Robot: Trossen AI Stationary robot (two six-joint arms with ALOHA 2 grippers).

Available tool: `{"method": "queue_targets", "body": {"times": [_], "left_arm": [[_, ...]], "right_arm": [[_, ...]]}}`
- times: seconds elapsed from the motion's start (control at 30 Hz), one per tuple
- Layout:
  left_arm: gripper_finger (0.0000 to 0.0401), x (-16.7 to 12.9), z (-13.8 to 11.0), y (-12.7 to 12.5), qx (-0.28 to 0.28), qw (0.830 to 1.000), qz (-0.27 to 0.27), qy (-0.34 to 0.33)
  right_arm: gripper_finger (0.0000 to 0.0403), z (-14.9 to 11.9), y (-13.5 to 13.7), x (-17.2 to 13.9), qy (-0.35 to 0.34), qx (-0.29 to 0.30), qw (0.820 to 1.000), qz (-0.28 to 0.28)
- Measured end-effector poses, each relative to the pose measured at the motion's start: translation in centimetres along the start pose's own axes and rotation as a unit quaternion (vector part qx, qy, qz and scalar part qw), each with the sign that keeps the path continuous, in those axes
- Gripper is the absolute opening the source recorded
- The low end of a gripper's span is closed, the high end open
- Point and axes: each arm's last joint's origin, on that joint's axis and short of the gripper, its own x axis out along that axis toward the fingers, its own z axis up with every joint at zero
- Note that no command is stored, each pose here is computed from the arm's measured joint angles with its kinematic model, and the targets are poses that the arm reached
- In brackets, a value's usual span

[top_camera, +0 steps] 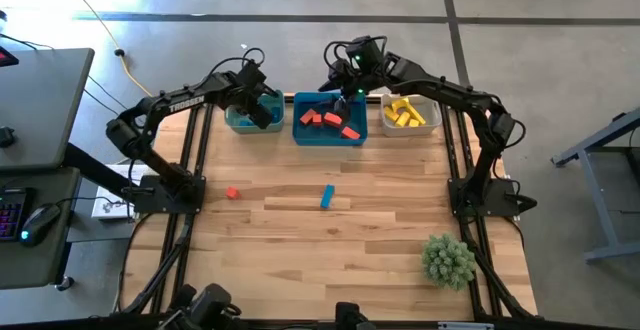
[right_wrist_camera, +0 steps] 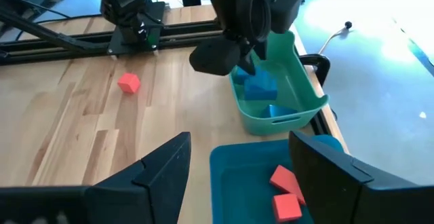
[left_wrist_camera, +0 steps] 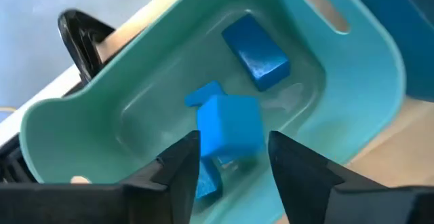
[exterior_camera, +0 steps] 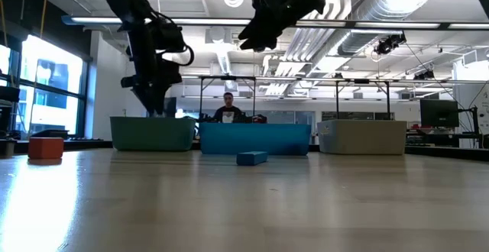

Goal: Sort & place blocks by color
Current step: Put the blue block into the green bin, then put the orange block into the blue bin

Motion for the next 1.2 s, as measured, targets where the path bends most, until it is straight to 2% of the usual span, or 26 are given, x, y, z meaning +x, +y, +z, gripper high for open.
{"method": "queue_targets", "body": {"times": [0.23,0.4,0.6,0.77,0.9,1.2], "left_arm": [[0.0189,0.4,0.0,0.1,-0.039,0.999,0.000,0.009],[0.0194,-0.4,-0.7,0.1,-0.088,0.995,-0.032,0.033],[0.0194,-2.0,-2.2,-1.1,-0.086,0.992,-0.047,0.080],[0.0195,-3.5,-3.7,-2.6,-0.100,0.987,-0.034,0.122],[0.0195,-4.3,-4.9,-4.1,-0.102,0.986,-0.029,0.129],[0.0195,-4.5,-10.3,-6.4,-0.126,0.980,-0.025,0.153]], "right_arm": [[0.0236,-0.2,-0.8,-0.4,0.001,0.007,1.000,-0.009],[0.0236,-0.4,-1.3,-0.6,0.003,0.011,1.000,-0.014],[0.0236,-0.4,-1.3,-0.6,0.003,0.012,1.000,-0.014],[0.0236,-0.5,-1.2,-0.6,0.010,0.019,1.000,-0.012],[0.0236,-0.6,-1.0,-0.5,0.013,0.037,0.999,-0.009],[0.0236,-0.4,0.1,0.0,0.021,0.067,0.998,0.005]]}}
